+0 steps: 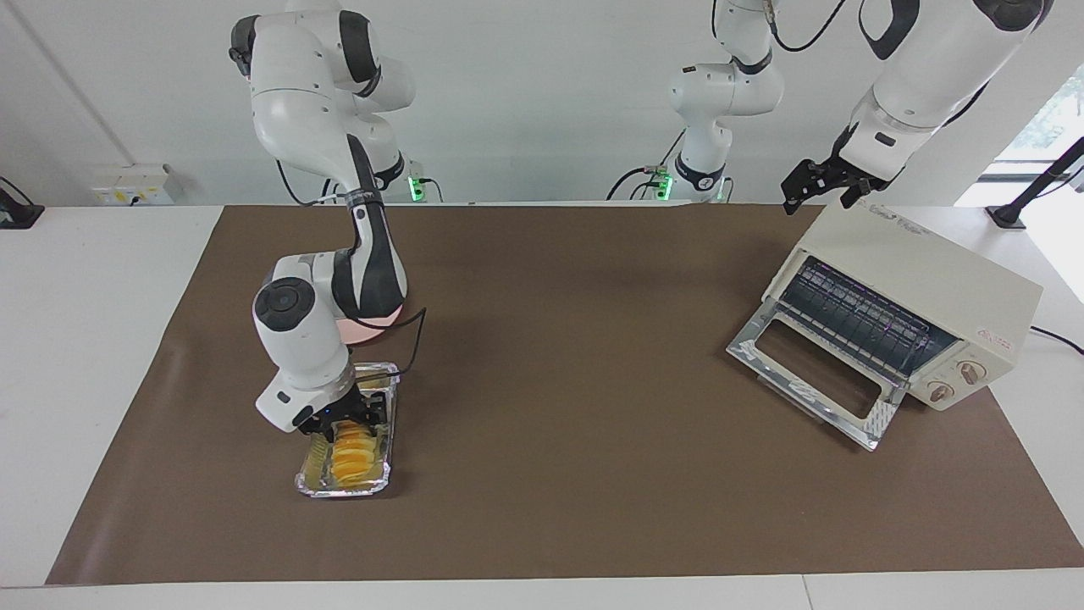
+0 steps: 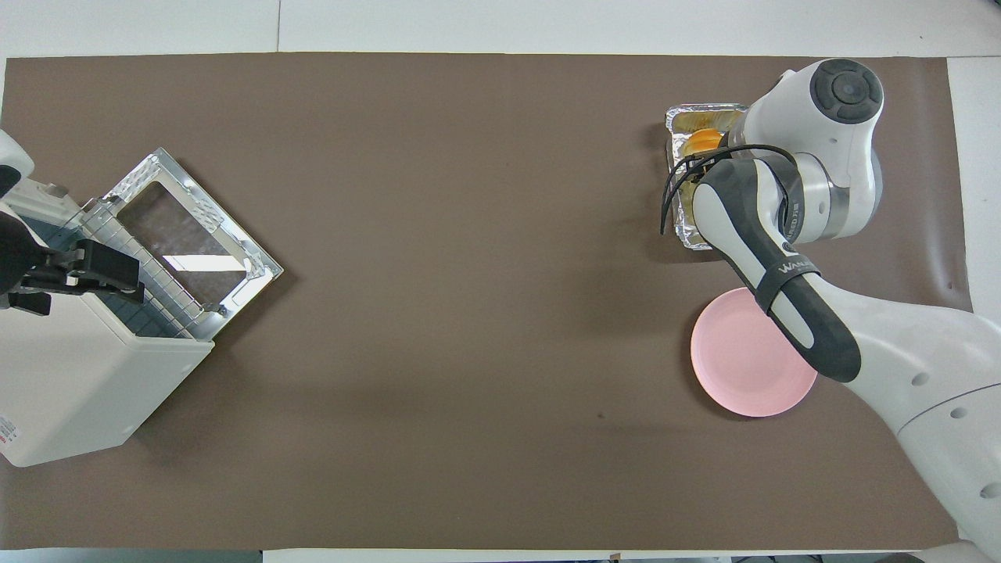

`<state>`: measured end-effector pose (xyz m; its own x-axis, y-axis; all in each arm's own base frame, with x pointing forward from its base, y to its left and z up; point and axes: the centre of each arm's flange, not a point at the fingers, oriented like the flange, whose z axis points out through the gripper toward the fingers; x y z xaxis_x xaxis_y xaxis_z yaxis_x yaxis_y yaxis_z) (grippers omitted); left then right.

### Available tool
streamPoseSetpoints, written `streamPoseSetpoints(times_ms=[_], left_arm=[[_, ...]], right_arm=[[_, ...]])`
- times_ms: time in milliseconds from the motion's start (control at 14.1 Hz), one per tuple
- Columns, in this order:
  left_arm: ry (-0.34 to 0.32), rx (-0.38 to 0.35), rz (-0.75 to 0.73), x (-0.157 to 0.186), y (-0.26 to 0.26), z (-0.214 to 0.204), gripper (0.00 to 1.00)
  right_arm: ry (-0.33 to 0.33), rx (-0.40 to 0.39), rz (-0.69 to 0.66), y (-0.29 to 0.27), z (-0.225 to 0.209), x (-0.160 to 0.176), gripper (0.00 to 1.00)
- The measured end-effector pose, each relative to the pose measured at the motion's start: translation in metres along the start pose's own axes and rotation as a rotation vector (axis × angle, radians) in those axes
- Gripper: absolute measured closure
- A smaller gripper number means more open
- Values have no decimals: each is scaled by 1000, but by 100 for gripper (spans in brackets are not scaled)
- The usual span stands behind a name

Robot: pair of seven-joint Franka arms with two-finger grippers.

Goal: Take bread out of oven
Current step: 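Grasp the bread slices in the tray with the right gripper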

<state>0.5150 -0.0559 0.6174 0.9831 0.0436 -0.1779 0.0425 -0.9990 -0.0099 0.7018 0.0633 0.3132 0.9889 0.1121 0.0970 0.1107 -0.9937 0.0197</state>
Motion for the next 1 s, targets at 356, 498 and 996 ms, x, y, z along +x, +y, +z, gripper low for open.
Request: streamPoseSetpoints(times_ms=[356, 498, 996], left_arm=[[0, 0, 0, 0, 0, 0, 0], [0, 0, 0, 0, 0, 0, 0], [0, 0, 0, 0, 0, 0, 0]], right_arm=[[2, 2, 3, 1, 1, -1, 85], [2, 2, 4, 1, 1, -1, 88], [-77, 2, 4, 2, -38, -2, 91]])
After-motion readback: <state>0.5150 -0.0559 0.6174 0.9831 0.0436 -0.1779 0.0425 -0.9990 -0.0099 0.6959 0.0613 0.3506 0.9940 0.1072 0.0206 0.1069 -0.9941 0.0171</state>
